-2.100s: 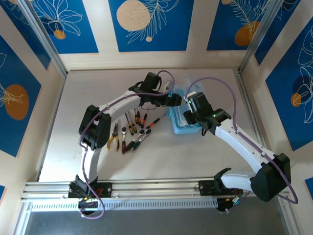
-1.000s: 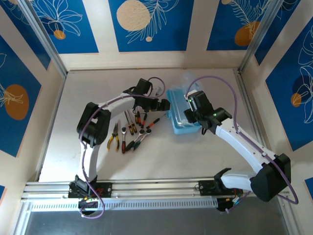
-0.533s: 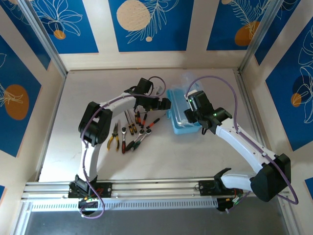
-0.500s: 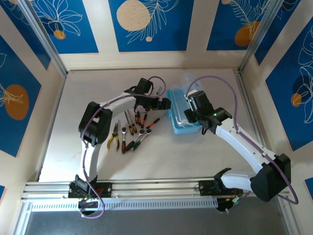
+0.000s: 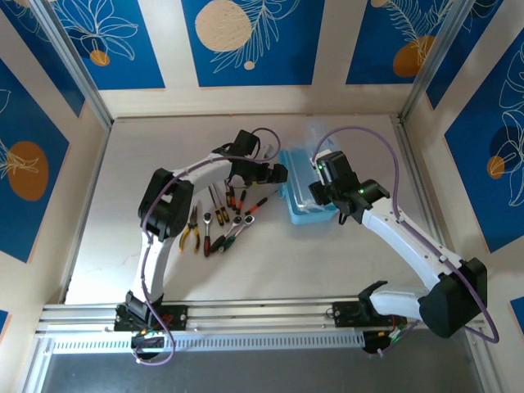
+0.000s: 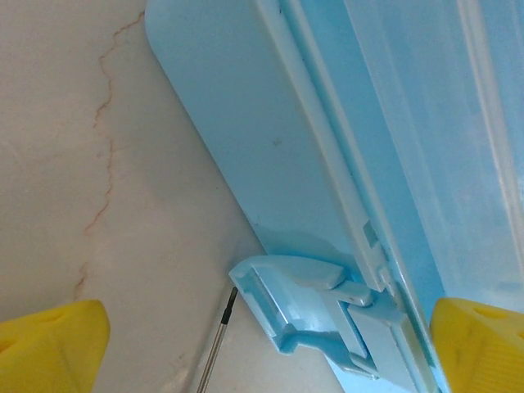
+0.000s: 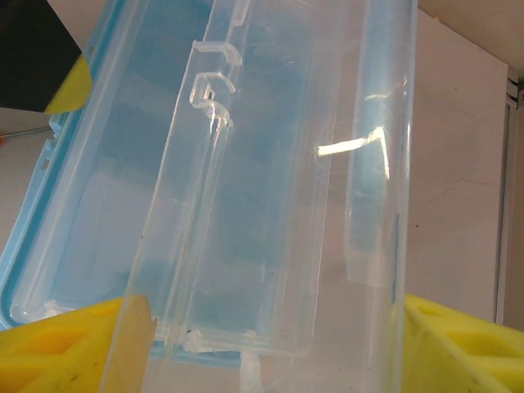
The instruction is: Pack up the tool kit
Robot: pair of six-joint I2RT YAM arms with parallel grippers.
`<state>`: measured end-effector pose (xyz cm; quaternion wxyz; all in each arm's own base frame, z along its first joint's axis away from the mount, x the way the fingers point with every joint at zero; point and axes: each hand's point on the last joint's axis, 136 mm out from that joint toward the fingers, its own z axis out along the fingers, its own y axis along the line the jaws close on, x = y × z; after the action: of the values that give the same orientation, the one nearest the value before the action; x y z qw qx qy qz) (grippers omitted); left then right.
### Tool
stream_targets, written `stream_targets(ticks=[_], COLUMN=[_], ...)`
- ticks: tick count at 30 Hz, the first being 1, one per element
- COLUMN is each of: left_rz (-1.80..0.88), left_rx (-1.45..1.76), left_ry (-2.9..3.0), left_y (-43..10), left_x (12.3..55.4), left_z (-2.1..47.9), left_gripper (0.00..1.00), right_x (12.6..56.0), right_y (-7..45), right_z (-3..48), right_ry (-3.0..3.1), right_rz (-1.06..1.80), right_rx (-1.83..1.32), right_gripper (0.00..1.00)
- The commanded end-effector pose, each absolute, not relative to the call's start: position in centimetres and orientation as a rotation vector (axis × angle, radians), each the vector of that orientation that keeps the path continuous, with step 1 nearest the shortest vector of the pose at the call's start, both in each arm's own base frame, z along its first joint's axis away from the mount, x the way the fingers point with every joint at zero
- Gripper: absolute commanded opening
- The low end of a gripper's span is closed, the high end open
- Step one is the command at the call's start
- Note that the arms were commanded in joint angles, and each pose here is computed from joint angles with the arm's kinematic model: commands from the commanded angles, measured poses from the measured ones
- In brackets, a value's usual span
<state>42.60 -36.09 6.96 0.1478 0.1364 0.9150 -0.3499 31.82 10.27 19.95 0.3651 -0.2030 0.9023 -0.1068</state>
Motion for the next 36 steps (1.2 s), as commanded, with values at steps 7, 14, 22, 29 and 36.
stream_targets(ticks=[7,14,22,29,36], left_rz=[-0.94,-0.952,-0.957,-0.962,-0.899], left_rx=[0.396,0.393,0.4,0.416,0.46], left_ry=[2.713,2.717,2.714,2.708,2.663], left_y=[-35.7,-35.9,-36.1,-36.6,-36.3], left_x=[41.9,41.9,41.9,42.0,43.2], left_z=[4.3,4.0,4.2,4.4,7.0], left_gripper=[1.0,1.0,1.0,1.0,1.0], right_x=[32.2,32.6,32.2,32.2,32.0], right_y=[7.5,3.5,-0.3,-0.2,2.9], right_z=[23.1,24.2,23.6,23.5,24.7], right_ry=[2.297,2.331,2.41,2.421,2.38], right_rz=[-0.271,-0.353,-0.37,-0.315,-0.183], right_rx=[-0.384,-0.225,-0.042,-0.026,-0.163], right_gripper=[0.73,0.73,0.74,0.74,0.86])
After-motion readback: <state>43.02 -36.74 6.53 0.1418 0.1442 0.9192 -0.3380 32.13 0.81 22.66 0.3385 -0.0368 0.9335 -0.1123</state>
